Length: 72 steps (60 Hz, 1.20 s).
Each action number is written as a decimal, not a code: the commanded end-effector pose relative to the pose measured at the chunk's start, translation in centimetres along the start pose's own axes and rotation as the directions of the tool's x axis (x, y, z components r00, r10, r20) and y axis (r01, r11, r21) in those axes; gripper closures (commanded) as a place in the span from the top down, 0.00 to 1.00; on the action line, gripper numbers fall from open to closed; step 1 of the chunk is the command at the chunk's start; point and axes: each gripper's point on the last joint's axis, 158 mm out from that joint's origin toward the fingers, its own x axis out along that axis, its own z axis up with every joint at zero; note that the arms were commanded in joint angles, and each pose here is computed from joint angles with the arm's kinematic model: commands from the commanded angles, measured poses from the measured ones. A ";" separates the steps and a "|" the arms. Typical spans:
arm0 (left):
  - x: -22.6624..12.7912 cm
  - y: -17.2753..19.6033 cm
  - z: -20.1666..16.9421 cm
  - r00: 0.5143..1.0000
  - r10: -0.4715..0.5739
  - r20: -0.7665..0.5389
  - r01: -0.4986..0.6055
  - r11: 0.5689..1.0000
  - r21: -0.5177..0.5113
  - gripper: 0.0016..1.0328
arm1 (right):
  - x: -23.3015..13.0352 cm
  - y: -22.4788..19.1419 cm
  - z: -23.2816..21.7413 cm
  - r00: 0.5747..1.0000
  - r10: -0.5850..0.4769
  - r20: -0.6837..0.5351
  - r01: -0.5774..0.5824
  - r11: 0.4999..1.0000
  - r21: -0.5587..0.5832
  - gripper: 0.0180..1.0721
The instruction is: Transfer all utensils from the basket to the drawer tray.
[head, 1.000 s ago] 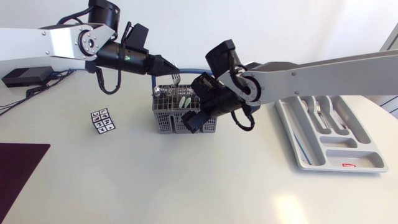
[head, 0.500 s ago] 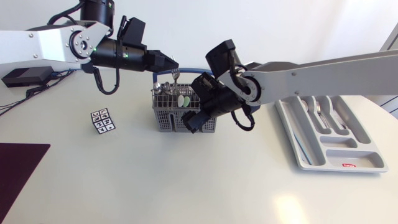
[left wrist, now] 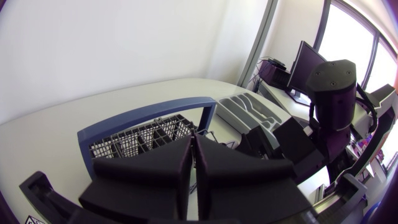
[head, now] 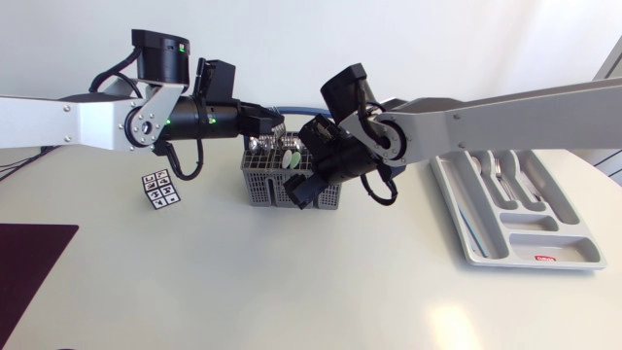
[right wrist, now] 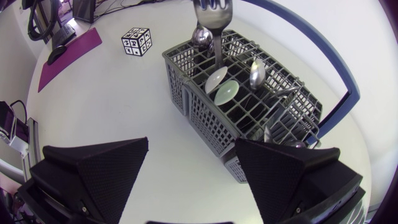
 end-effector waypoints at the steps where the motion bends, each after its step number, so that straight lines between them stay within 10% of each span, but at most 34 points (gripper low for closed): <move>1: -0.6 -1.0 0.9 0.999 0.010 0.042 -0.009 1.000 -0.028 0.03 | 1.0 0.4 -0.4 1.000 0.005 -0.022 -0.005 1.000 0.014 0.95; 50: -6.7 -4.5 8.6 0.953 0.083 0.292 -0.084 0.996 -0.009 0.03 | 1.1 0.6 -0.9 0.999 0.009 -0.032 -0.008 1.000 0.014 0.95; 72: -8.3 -7.5 7.0 0.981 -0.053 0.187 0.037 0.995 0.088 0.03 | -3.0 -0.1 -0.2 1.000 0.004 0.030 -0.004 1.000 -0.022 0.95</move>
